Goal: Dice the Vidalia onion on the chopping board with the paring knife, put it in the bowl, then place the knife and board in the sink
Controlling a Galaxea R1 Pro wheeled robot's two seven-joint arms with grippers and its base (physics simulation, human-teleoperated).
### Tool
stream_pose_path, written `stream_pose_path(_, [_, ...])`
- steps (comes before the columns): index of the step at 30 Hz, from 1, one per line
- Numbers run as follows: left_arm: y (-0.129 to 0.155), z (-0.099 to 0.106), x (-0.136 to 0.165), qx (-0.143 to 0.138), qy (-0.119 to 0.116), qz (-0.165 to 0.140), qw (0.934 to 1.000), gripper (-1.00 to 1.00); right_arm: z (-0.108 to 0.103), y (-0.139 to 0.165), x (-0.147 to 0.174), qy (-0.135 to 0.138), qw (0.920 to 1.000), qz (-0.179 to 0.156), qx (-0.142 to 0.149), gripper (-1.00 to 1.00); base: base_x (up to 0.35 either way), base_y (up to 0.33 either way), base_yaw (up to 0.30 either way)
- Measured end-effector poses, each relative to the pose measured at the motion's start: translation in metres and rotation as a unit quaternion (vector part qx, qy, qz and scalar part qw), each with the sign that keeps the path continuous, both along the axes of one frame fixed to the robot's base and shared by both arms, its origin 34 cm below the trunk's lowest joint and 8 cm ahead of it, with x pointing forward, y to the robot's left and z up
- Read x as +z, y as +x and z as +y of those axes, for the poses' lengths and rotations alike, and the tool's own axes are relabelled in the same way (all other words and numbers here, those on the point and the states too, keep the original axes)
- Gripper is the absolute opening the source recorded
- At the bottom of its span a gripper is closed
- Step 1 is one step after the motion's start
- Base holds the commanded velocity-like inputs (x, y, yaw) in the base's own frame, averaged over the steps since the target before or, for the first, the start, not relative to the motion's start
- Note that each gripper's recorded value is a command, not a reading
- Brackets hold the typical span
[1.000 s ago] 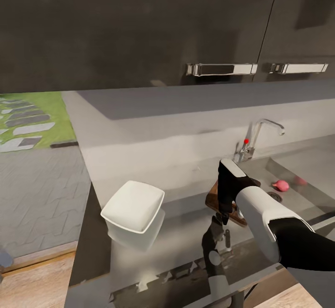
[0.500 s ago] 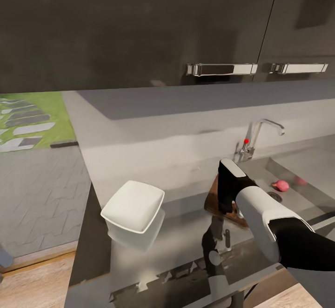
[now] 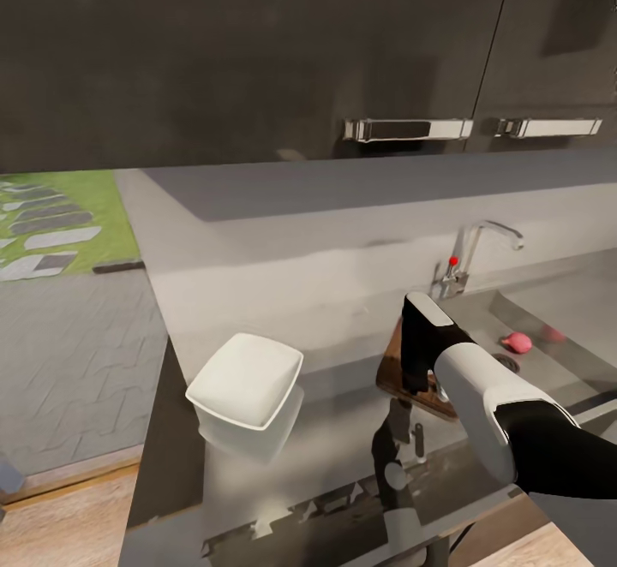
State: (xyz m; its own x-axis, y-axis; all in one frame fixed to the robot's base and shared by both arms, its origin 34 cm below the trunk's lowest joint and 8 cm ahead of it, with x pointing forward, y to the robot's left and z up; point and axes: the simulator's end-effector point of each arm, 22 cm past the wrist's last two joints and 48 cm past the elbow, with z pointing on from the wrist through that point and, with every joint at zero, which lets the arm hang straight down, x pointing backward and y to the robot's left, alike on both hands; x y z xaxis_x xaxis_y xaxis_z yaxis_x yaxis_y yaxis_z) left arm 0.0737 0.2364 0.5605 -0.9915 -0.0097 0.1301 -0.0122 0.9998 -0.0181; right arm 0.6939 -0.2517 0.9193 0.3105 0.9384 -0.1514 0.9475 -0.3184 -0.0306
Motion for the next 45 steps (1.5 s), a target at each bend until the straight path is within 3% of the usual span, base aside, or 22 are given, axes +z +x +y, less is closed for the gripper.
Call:
stream_pose_path(24, [0.015, 0.000, -0.002, 0.000, 0.000, -0.019, 0.9998, 1.00, 0.000, 0.000, 0.022, 0.000, 0.9998, -0.019, -0.001, -1.00, 0.000, -0.001, 0.000])
stream_pose_path(34, [0.021, 0.000, -0.003, 0.000, 0.000, -0.027, 0.9996, 1.00, 0.000, 0.001, 0.031, 0.000, 0.9996, -0.028, 0.006, -1.00, -0.098, -0.143, 0.000])
stream_pose_path(45, [0.028, -0.001, -0.003, -0.001, -0.001, -0.036, 0.9993, 1.00, 0.001, 0.001, 0.040, 0.002, 0.9983, -0.030, 0.049, -1.00, -0.158, -0.231, 0.000])
